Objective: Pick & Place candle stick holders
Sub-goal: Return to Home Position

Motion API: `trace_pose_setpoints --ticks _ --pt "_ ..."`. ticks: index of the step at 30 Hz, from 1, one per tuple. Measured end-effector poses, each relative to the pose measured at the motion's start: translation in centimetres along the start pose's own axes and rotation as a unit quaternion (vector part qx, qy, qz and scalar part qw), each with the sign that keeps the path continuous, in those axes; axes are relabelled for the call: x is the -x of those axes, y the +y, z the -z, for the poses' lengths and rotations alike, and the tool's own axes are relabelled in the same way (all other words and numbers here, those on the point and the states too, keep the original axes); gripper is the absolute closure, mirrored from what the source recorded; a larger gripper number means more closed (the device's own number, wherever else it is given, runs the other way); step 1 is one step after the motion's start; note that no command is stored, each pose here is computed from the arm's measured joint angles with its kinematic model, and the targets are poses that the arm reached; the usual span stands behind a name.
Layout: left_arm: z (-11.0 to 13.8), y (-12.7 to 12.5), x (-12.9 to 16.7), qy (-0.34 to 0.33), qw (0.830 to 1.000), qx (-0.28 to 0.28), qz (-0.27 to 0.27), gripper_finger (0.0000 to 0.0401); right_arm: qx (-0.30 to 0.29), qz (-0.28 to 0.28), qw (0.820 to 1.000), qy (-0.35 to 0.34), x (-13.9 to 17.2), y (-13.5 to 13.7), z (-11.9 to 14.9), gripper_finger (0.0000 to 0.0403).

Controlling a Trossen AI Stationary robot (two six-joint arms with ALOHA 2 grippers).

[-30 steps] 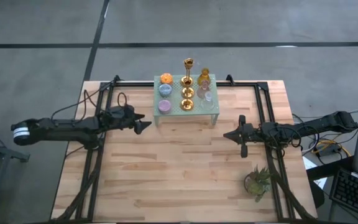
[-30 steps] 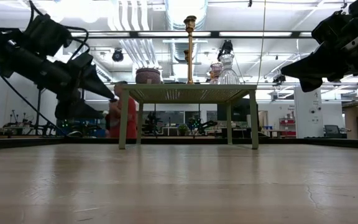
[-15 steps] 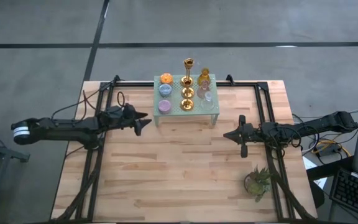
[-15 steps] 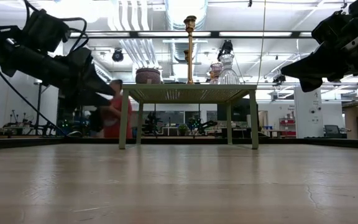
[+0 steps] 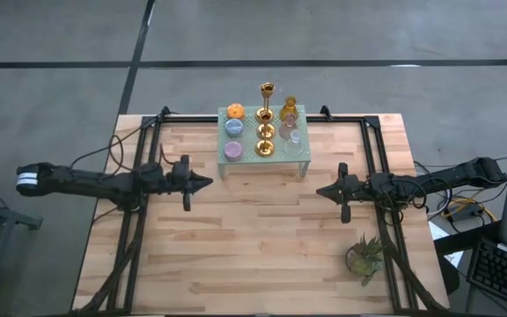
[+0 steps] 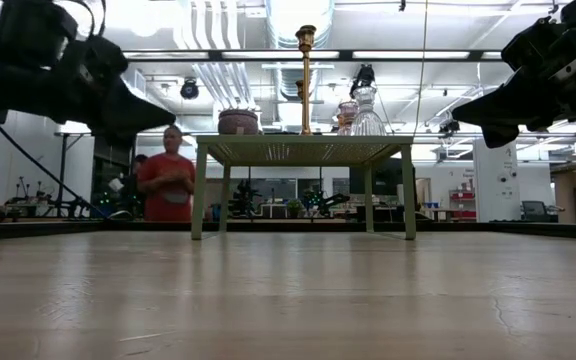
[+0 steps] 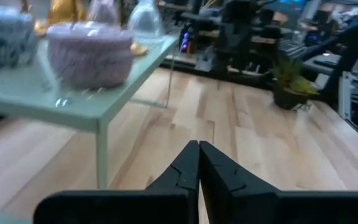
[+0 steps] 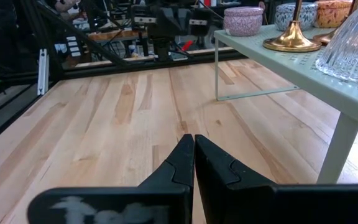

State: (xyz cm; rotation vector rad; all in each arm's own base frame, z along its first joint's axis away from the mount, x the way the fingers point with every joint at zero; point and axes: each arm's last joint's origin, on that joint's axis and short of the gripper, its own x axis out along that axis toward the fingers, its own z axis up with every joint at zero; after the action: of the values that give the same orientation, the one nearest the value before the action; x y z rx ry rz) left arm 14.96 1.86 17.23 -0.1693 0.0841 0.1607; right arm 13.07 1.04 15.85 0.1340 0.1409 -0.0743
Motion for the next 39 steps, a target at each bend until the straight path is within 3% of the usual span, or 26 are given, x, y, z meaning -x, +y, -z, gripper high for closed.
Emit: trace_pose_setpoints --ticks 9,16,23,39 --pt "1.1 -0.4 1.7 -0.016 0.995 -0.013 0.099 0.0389 0.0 0.0 1.0 0.0 0.0 0.0 0.0 0.0394" --pt "1.0 -0.7 2.6 -0.02 0.986 -0.085 0.141 0.0381 0.0 0.0 1.0 0.0 0.0 0.0 0.0 0.0394" --pt "-0.2 -1.2 4.0 -0.082 0.969 -0.094 0.211 0.038 0.0 0.0 1.0 0.0 0.0 0.0 0.0 0.0394" --pt "-0.2 -1.1 5.5 -0.102 0.965 -0.103 0.218 0.0382 0.0 0.0 1.0 0.0 0.0 0.0 0.0 0.0394"
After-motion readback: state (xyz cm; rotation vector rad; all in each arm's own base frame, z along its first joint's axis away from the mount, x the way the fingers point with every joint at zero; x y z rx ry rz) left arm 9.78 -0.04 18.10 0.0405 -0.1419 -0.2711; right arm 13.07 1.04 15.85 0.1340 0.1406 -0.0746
